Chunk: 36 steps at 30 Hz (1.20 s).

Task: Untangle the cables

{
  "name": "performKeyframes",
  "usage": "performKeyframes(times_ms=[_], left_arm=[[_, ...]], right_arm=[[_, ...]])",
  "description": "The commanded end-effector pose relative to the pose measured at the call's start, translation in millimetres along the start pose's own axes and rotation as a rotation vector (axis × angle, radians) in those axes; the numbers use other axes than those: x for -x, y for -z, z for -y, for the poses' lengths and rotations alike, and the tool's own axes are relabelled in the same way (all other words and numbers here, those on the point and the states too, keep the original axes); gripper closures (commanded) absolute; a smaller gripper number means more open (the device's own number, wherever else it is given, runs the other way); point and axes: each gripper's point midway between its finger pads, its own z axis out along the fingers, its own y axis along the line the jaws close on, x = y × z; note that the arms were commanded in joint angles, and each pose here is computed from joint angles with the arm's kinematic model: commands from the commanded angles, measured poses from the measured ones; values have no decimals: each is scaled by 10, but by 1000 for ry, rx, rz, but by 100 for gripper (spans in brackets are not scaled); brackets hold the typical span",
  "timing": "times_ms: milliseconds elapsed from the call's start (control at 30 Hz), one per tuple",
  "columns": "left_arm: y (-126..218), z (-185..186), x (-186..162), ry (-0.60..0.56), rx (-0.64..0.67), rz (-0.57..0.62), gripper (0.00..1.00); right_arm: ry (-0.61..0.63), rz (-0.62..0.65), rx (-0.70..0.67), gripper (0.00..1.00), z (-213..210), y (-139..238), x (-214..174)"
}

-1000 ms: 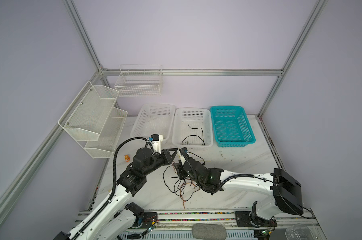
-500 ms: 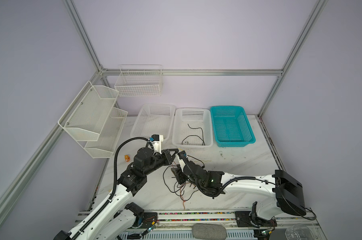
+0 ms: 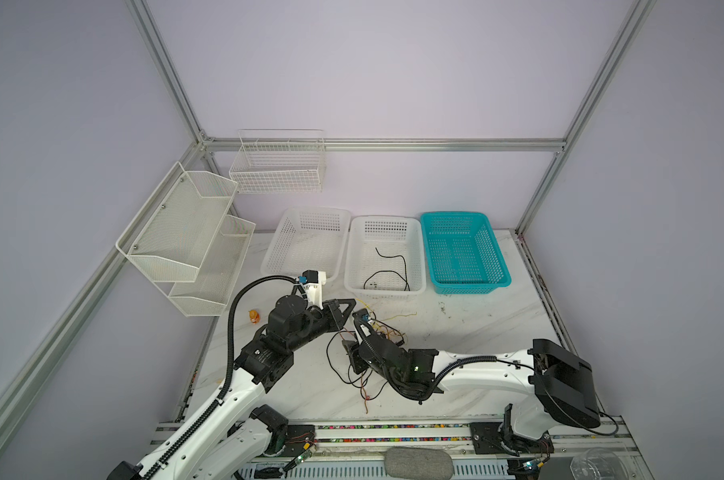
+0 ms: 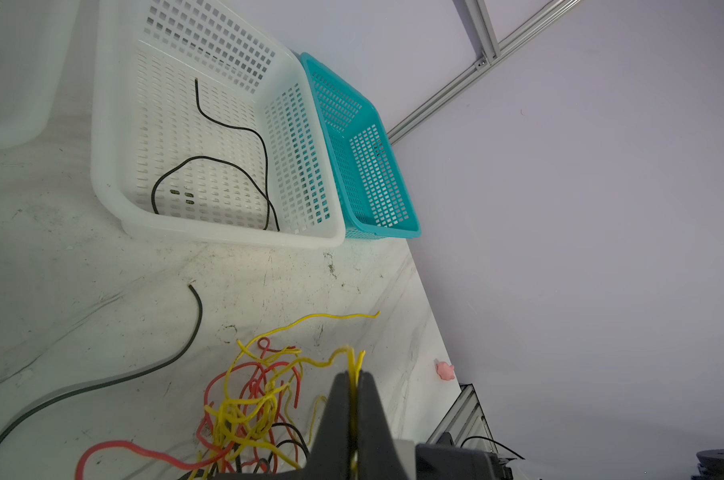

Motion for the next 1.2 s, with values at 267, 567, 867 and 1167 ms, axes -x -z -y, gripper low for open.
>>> performKeyframes(times_ms=[267,567,867,1167], left_arm=[[117,277,242,-58,-73,93,100],[-49,89,123,-39,-16,38,97],[77,-258,-147,20,108,-22,28],[301,-745,-679,227,184,-62,13]], right_arm=[[9,119,53,58,-58,548,33],[35,67,125,56,-51,791,-17],[29,-7,137,52,10,707,-116],[-89,-190,91,51,614,331,-351]])
